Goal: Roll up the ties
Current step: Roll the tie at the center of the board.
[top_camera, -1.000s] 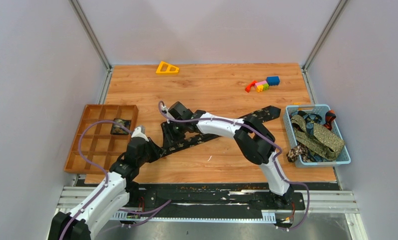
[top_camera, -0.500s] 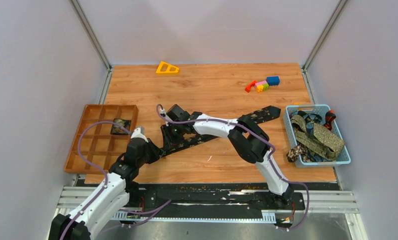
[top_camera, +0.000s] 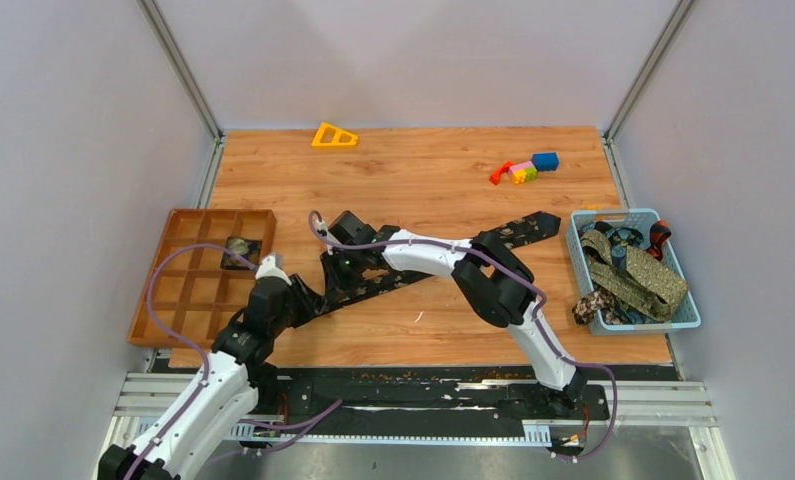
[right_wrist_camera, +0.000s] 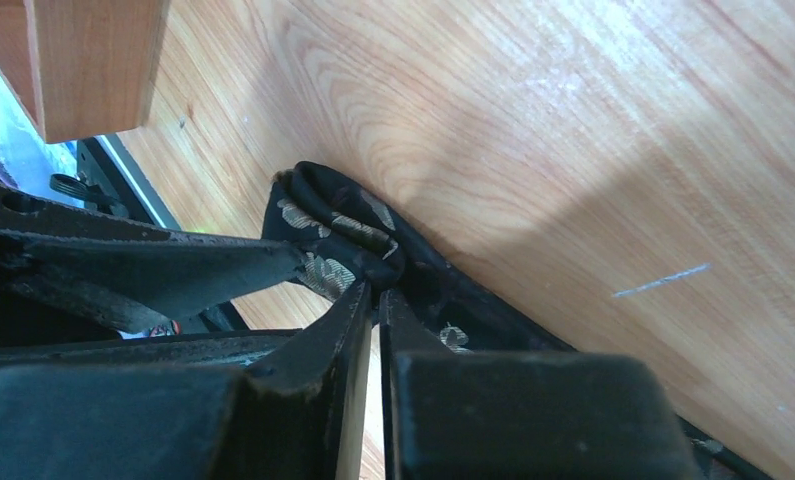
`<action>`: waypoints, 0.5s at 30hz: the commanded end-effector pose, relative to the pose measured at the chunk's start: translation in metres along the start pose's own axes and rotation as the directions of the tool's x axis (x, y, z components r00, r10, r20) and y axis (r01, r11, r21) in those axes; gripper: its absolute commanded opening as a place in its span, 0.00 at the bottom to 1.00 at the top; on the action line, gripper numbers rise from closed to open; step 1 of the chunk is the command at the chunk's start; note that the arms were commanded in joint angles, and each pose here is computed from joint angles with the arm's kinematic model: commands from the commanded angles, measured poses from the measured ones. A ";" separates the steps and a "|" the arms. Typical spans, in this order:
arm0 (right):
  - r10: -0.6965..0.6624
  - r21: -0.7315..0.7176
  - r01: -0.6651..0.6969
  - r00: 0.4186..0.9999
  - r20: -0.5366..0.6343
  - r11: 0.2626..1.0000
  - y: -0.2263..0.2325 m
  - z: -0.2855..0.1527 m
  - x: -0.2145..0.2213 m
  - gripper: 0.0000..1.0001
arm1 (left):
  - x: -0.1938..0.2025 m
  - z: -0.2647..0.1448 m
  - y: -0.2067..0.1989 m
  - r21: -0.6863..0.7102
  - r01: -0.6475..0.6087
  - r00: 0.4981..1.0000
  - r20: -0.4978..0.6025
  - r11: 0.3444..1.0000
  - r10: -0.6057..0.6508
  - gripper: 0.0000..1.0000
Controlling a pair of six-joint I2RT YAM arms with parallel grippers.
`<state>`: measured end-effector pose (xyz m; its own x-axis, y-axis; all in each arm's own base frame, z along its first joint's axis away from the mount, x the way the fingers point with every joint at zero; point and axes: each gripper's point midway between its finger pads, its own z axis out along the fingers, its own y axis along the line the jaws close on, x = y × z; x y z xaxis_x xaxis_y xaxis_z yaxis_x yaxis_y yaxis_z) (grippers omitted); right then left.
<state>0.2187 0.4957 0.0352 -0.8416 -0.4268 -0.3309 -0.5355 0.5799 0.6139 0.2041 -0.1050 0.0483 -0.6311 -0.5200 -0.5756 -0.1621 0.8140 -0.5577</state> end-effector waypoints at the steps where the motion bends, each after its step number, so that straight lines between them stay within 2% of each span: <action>1: -0.031 -0.046 0.033 0.999 0.038 0.998 0.021 -0.003 -0.017 0.06 | -0.022 -0.013 0.009 -0.098 0.024 0.997 0.080 0.995 -0.016 0.47; 5: -0.042 -0.038 0.044 0.998 0.043 0.998 0.022 -0.006 -0.020 0.00 | -0.027 -0.020 0.023 -0.168 0.051 0.992 0.119 0.984 -0.031 0.54; 9: -0.064 -0.015 0.065 0.997 0.052 0.998 0.022 -0.011 -0.024 0.00 | -0.031 -0.027 0.033 -0.209 0.072 0.987 0.156 0.975 -0.040 0.57; 15: -0.091 0.040 0.089 0.994 0.059 0.995 0.010 -0.015 -0.028 0.00 | -0.030 -0.026 0.036 -0.221 0.078 0.986 0.160 0.972 -0.043 0.54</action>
<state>0.2255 0.4998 0.0479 -0.8253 -0.4328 -0.3626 -0.5625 0.5746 0.5945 0.1905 -0.0588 0.0469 -0.5456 -0.5651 -0.6189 -0.3519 0.8247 -0.4428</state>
